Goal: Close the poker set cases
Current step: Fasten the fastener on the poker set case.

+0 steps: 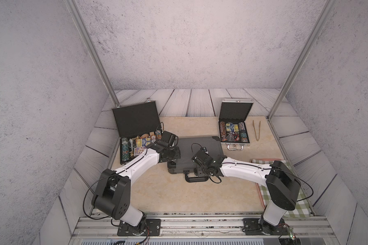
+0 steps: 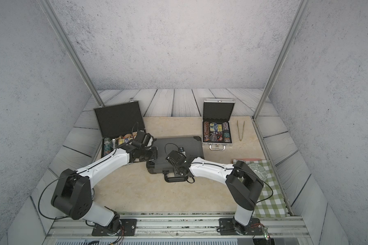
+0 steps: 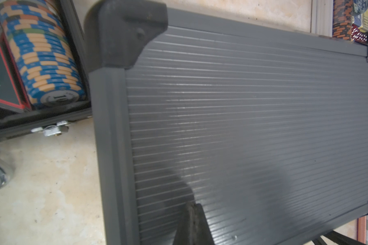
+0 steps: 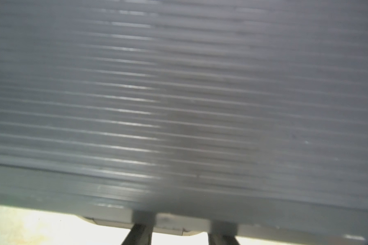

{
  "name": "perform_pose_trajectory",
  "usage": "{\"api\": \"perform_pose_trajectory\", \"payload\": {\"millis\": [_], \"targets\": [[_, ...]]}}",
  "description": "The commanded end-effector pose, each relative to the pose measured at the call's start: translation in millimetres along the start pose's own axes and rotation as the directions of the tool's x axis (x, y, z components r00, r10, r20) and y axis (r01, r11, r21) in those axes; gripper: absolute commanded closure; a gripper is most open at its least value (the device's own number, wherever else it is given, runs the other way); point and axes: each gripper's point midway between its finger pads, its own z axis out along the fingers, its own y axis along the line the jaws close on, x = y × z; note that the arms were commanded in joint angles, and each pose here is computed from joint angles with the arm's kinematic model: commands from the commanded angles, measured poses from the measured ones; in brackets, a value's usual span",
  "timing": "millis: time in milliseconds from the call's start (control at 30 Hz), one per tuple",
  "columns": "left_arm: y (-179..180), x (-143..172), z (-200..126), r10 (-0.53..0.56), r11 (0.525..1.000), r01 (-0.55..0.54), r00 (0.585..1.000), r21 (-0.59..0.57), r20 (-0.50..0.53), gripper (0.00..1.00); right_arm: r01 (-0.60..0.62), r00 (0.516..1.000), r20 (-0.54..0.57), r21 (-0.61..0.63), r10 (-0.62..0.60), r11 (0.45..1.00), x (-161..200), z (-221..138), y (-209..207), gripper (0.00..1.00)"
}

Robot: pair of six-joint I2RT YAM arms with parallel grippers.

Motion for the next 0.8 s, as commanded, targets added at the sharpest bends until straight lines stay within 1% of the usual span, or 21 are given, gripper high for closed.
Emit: {"api": "perform_pose_trajectory", "payload": {"millis": [0, 100, 267, 400, 567, 767], "targets": [[18.2, 25.8, 4.9, -0.015, 0.998, 0.01, 0.996, -0.056, -0.093, 1.0, -0.104, 0.978, 0.181, -0.015, 0.105, 0.994, -50.4, 7.9, -5.6, 0.61], [18.6, 25.9, 3.3, -0.013, 0.998, 0.008, 0.996, -0.058, -0.093, 1.0, -0.118, 0.977, 0.173, -0.067, 0.128, 0.991, -51.5, 6.0, 3.7, 0.63], [19.5, 26.3, 2.1, -0.007, 0.998, 0.001, 0.996, -0.063, -0.094, 1.0, -0.128, 0.973, 0.175, -0.138, 0.151, 0.982, -52.3, -9.3, 9.0, 0.61], [17.8, 26.2, 4.7, -0.003, 0.998, -0.002, 0.995, -0.058, -0.102, 1.0, -0.092, 0.973, 0.196, -0.163, 0.124, 0.982, -52.4, -27.9, 5.0, 0.6], [12.7, 21.9, 3.7, 0.008, 0.999, -0.013, 0.995, -0.045, -0.096, 1.0, -0.049, 0.974, 0.21, -0.165, 0.084, 0.985, -51.4, -45.3, -5.2, 0.59], [8.6, 17.0, -1.4, 0.026, 0.998, -0.03, 0.996, -0.046, -0.086, 1.0, -0.049, 0.977, 0.195, -0.185, 0.086, 0.982, -49.8, -49.2, -15.4, 0.59]]}}
